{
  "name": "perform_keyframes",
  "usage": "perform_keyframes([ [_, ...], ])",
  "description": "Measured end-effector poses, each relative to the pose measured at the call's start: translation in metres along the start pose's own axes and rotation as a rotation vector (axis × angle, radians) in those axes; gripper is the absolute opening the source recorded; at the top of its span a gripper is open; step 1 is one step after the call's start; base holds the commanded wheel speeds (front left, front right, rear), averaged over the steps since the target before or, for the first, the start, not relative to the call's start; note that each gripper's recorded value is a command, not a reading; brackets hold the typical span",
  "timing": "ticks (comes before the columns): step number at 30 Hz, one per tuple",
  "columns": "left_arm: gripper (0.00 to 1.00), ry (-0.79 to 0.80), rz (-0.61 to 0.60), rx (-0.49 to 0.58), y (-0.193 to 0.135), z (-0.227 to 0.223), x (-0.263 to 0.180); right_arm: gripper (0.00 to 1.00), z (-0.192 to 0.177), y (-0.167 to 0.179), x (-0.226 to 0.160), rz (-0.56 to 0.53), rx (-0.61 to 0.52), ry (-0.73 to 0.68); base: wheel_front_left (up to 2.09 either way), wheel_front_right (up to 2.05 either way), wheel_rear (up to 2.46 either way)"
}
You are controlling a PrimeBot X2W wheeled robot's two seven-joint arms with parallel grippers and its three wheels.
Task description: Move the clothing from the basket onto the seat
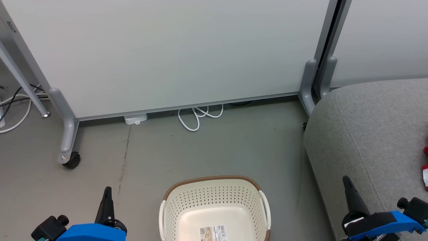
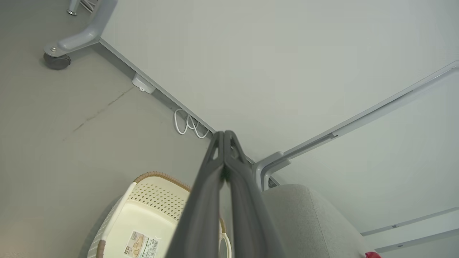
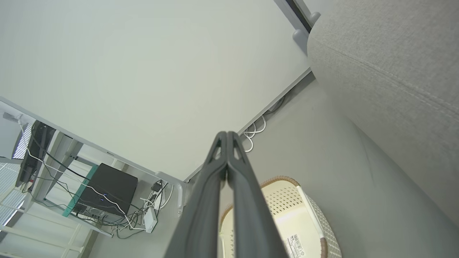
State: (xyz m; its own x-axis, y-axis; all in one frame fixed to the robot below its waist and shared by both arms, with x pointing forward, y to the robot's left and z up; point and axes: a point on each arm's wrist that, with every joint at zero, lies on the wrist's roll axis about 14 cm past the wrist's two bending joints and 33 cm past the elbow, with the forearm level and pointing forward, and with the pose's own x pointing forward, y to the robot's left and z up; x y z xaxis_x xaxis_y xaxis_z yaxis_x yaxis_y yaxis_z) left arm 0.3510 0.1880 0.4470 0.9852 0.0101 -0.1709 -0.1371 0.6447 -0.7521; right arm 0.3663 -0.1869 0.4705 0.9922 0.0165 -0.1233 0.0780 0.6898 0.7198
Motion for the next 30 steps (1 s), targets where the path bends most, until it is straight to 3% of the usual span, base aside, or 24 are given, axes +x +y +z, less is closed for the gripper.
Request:
perform_keyframes([
  [30, 0.0, -0.03, -0.038, -0.311, -0.014, 0.021, 0.013, 0.0, 0.014, 0.007, 0.008, 0.028, 0.335, -0.027, 0.0, 0.0, 0.0],
])
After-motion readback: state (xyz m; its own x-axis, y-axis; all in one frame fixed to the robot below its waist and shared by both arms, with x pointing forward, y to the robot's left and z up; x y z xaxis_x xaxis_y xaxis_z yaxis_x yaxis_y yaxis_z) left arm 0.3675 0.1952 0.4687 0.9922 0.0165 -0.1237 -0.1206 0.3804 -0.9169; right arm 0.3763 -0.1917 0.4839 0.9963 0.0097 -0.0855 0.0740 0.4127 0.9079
